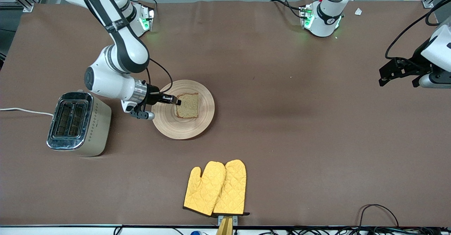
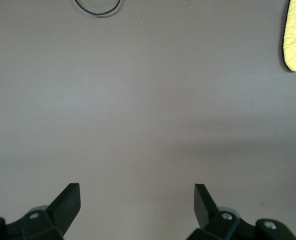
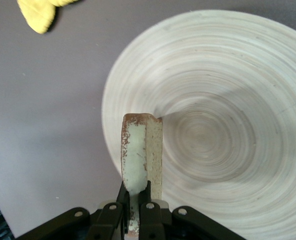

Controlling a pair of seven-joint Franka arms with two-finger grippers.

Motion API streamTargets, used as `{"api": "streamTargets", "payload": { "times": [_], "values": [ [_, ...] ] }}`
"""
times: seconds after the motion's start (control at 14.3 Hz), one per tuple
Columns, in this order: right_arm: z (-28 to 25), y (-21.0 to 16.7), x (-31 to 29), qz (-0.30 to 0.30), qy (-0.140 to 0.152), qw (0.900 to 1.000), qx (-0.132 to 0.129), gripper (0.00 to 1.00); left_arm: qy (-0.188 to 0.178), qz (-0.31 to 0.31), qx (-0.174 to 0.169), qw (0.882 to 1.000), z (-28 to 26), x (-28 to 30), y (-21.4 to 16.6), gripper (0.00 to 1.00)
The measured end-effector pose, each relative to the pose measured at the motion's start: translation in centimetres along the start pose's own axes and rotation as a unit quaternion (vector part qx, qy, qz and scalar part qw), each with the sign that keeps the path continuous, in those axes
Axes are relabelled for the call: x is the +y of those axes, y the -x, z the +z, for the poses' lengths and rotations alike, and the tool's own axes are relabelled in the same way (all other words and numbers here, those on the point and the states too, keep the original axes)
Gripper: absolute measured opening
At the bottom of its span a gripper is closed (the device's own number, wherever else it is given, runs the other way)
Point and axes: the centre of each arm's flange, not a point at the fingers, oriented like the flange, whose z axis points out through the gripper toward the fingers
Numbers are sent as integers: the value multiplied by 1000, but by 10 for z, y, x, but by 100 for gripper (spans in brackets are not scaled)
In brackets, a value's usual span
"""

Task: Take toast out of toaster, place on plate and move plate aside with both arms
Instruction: 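Carry the toast over the wooden plate and lower it onto it, then open the right gripper and withdraw while the left gripper reaches the plate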

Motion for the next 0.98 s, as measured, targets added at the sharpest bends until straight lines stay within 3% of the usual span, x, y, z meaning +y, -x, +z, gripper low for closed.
{"api": "streamTargets", "payload": {
  "times": [0.35,0.42,0.77,0.98],
  "values": [
    [6,-28,62,-53,14,998,22,10,0,0,-3,1000,2,0,0,100],
    [12,-32,71,-54,19,998,24,15,0,0,-5,1000,3,0,0,100],
    [7,-39,91,-67,36,997,34,64,0,0,-7,1000,6,0,-1,100],
    [-53,-46,106,-105,88,990,27,95,20,6,-31,999,17,9,1,100]
  ]
}}
